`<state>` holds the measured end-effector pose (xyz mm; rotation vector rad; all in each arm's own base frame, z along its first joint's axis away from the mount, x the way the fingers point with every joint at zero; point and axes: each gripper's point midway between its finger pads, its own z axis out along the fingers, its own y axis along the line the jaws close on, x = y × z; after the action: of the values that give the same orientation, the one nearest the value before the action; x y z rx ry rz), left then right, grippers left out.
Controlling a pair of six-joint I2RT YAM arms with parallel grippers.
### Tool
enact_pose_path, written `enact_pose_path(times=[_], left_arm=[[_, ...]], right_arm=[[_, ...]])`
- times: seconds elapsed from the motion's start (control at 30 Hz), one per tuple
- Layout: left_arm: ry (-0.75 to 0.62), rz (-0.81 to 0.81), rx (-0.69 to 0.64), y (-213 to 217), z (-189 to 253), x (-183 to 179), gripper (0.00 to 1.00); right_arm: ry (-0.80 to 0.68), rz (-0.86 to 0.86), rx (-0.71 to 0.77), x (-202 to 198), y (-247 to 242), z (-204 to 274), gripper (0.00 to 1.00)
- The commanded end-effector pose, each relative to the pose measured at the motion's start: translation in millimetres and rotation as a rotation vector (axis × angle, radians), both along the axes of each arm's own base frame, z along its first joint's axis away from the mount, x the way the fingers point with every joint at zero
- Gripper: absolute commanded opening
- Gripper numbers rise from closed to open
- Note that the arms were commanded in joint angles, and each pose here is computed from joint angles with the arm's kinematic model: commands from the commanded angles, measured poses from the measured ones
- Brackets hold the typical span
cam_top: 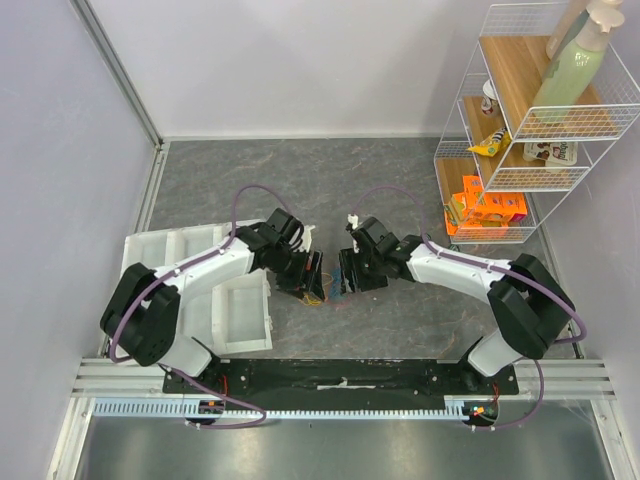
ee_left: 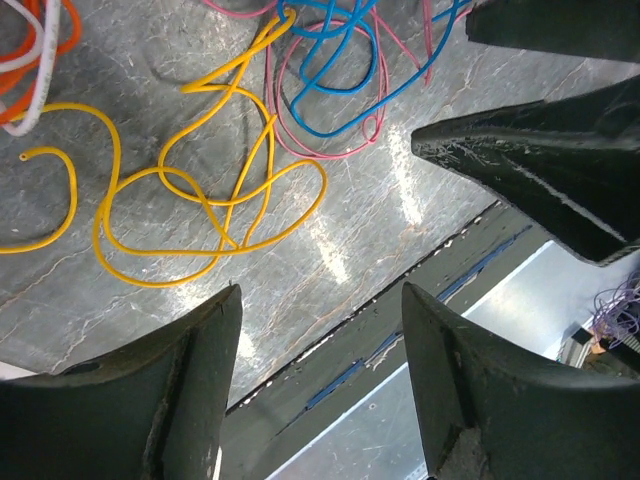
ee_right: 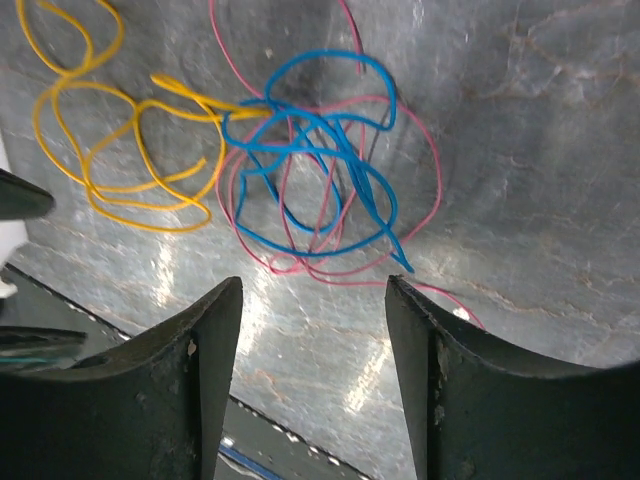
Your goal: Untangle the cables
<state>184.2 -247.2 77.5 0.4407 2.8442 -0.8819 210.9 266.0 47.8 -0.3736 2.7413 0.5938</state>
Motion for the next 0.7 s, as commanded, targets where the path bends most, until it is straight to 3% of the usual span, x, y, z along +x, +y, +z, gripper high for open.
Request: enact_pose_path(times=[0.0,0.1,0.33,0.4,0.47,0.53,0.67], left_arm=[[-0.073,-0.058,-0.029,-7,-4,10,0.71],[-0.058,-0.038,-0.022,-11,-13,14,0.70],[0.025,0.048,0.043,-18,-41,19,0.46],[0.033,0.071,0.073,-16,-43,20,0.35],[0.035,0.094,0.086,-14,-34,22,0.15],[-0.003,0.136,0.080,-13,-15,28,0.02],[-0.067,0.158,-0.010,-21,31,34,0.02]], right_arm=[[-0.102,-0.070,0.103,20,17,21,0.67],[-0.100,-0.041,0.060,22,14,10,0.67],[-0.176,0.074,-0.103,35,-6,2,0.46],[-0.181,0.100,-0.137,35,-15,0,0.35],[-0.188,0.094,-0.180,38,-29,-2,0.16],[-0.201,0.083,-0.189,40,-37,1,0.01],[-0.260,0.066,-0.248,44,-55,15,0.00]])
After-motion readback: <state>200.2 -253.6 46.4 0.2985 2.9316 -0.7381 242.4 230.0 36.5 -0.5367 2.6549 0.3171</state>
